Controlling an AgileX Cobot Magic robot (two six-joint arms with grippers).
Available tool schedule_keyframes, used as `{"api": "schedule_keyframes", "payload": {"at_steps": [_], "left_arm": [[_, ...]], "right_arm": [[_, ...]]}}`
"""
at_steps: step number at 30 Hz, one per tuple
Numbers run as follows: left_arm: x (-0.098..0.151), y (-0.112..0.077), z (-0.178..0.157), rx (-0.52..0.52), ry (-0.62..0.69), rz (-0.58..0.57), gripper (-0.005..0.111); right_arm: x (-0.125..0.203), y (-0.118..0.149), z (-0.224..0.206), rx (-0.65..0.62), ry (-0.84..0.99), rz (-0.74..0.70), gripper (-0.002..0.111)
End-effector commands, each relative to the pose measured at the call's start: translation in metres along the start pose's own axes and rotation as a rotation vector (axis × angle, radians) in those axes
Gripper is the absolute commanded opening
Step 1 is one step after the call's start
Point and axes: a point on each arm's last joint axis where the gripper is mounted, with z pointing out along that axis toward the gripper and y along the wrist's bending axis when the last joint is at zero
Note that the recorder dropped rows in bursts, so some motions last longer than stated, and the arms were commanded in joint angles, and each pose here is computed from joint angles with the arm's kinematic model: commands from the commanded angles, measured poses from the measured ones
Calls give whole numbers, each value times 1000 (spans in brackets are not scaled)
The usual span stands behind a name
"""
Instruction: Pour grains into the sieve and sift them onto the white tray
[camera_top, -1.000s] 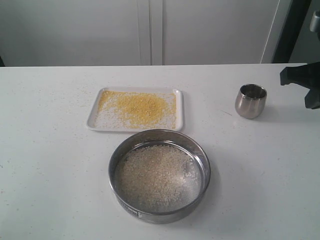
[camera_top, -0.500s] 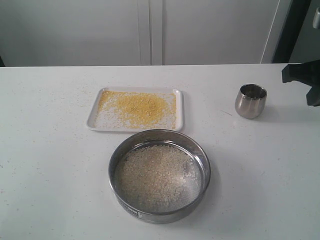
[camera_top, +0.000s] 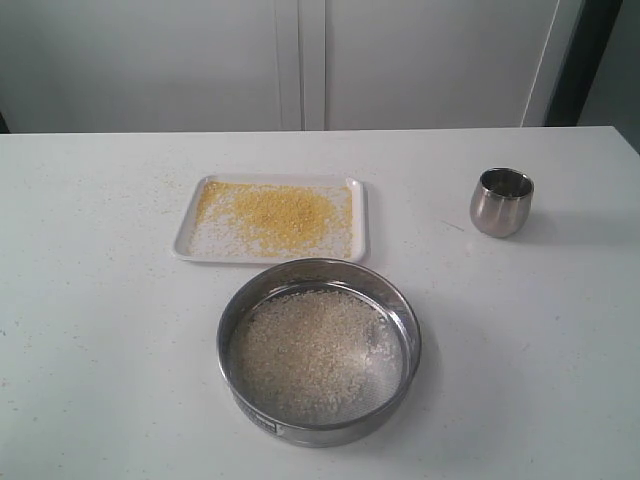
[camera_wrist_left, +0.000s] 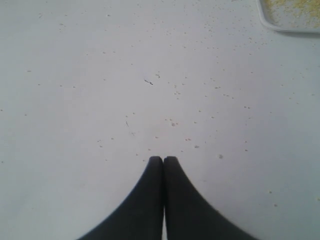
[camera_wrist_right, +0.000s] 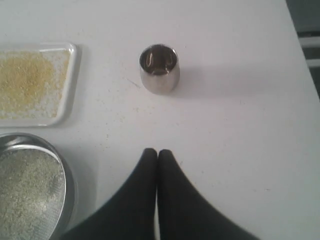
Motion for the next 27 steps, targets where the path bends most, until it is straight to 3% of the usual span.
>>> {"api": "schedule_keyframes", "payload": {"at_steps": [1, 16, 27], "left_arm": [[5, -1, 1, 10, 20, -5, 0], [5, -1, 1, 10, 20, -5, 0], [5, -1, 1, 10, 20, -5, 0]], "right_arm": [[15, -3, -18, -13, -90, 3, 0], [85, -14, -70, -37, -274, -4, 0], [125, -22, -71, 12, -345, -239, 0]]}}
